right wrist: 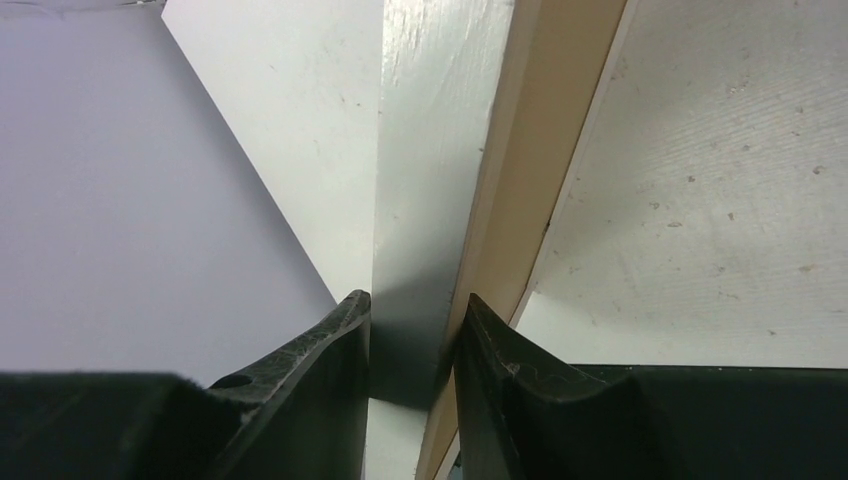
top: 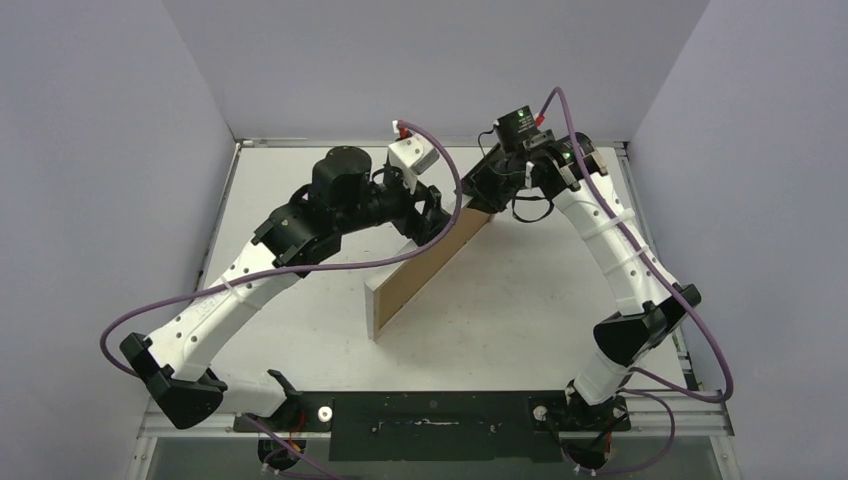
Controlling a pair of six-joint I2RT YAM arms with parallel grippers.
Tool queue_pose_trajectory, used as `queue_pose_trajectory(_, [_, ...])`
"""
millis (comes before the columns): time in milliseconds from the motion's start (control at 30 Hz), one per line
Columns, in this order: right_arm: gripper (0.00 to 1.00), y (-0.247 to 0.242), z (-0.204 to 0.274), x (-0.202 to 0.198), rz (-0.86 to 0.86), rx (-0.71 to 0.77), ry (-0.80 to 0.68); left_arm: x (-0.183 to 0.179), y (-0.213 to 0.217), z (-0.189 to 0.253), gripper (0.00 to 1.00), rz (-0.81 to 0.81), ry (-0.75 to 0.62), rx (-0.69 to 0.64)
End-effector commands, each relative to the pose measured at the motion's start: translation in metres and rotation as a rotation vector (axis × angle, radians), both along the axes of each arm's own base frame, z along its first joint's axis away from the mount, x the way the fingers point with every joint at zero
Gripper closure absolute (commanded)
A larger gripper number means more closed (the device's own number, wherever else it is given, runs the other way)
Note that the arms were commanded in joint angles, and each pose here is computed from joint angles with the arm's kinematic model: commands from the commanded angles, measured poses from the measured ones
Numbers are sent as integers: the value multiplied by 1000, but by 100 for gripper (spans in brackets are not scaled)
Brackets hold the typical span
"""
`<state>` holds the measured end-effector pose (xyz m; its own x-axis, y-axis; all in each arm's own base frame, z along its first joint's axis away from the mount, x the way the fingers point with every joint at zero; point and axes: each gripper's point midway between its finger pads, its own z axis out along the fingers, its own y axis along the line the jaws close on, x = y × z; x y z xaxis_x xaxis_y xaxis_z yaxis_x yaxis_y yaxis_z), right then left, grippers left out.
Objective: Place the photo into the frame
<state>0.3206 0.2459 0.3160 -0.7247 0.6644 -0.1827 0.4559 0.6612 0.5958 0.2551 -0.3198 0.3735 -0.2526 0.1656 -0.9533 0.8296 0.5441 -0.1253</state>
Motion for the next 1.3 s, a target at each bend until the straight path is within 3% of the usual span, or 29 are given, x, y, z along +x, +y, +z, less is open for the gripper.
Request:
queue_pose_trajectory(0, [69, -20, 1, -7, -13, -23, -17, -4, 4, 50, 31, -19, -87, -155])
queue_pose_trajectory(267, [73, -36, -26, 1, 60, 20, -81, 44, 52, 55, 26, 171, 9, -294])
queue_pose_trajectory(500, [74, -43, -38, 15, 230, 24, -238, 85, 105, 10, 24, 386, 62, -152])
queue_pose_trajectory(633, [74, -41, -53, 15, 321, 14, -283, 89, 114, -12, 23, 411, 108, -135])
queue_pose_trajectory(767, [80, -25, -71, 23, 377, 95, -326, 94, 120, -38, 23, 430, 194, -149])
queue_pose_trajectory(933, [77, -16, -103, 29, 418, 144, -331, 103, 139, -85, 23, 481, 330, -142])
queue_pose_trajectory(1267, [67, -7, -168, 62, 467, 265, -421, 108, 187, -225, 23, 671, 713, 4])
